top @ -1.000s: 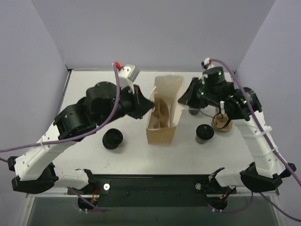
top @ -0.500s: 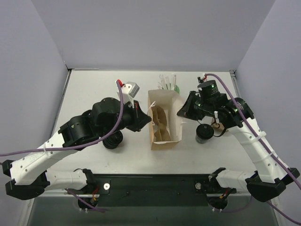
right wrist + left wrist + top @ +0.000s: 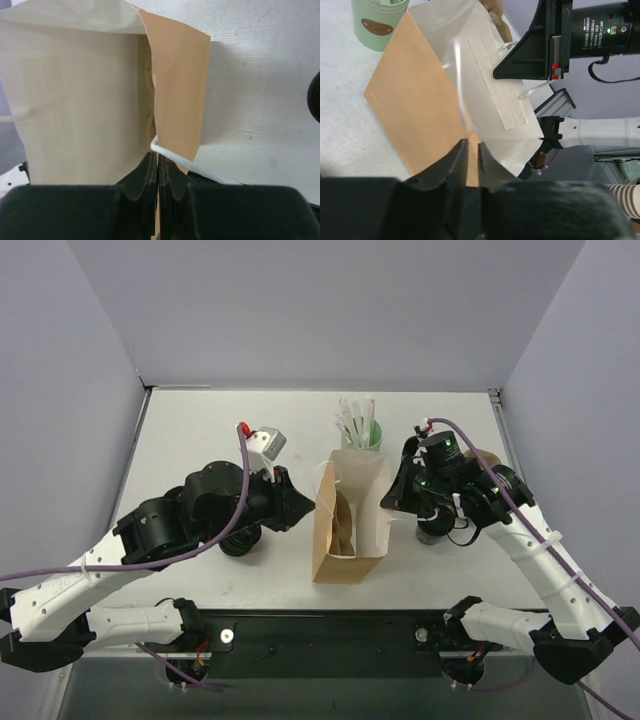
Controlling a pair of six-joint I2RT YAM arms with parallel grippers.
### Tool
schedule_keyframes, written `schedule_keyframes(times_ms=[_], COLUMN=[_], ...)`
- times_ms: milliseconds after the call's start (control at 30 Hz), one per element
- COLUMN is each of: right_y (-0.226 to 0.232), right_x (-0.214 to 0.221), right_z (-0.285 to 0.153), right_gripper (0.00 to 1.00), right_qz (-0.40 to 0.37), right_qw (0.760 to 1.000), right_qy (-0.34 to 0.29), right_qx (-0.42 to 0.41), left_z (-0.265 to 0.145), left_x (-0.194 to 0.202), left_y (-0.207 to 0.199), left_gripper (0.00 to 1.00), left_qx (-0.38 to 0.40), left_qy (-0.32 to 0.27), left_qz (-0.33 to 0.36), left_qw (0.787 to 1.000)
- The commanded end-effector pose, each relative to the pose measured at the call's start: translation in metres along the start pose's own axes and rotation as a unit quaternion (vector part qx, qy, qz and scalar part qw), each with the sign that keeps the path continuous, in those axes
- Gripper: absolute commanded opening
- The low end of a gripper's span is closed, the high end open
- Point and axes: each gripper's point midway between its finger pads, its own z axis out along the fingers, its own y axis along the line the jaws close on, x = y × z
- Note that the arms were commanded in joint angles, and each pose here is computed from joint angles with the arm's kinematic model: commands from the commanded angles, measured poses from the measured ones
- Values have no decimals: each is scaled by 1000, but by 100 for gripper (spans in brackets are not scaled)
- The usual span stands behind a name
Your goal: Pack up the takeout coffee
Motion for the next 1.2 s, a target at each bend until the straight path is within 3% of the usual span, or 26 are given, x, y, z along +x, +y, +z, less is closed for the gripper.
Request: schedule_keyframes(times_ms=[0,133,233,500,567,700,833,1167], right_y=[9,15,22,47,53,55,56,61], right_x=[-9,-7,-5,-20,-16,-15,-18,-22], right_z=[5,10,14,-1,-5,-8,-14,-21], right_gripper=[2,1,1,1,1,3,3,3], right_qz=[-78,-126,-161,-247,-287,-349,-382,-428], right_qw=[996,988,980,955,943,926,915,897], right_qy=[13,54,78,77,72,52,39,24], right_qx=[-37,-68,-93,-141,-154,-137,-122,-105], left_z=[-15,-42,-66,-76,-61,-30,-8,15], left_x=[-17,-40,-55,-94,-96,-77,-56,-32], left_y=[-3,28,37,47,51,29,21,37], left_gripper=[42,54,64,73,74,73,73,70], left_qx=[4,-71,-83,-144,-154,-82,-52,-64], left_qy=[-28,-80,-114,-133,-116,-33,21,73], left_qz=[-1,-9,-4,69,67,67,81,138], left_qw=[1000,994,990,978,979,994,995,986])
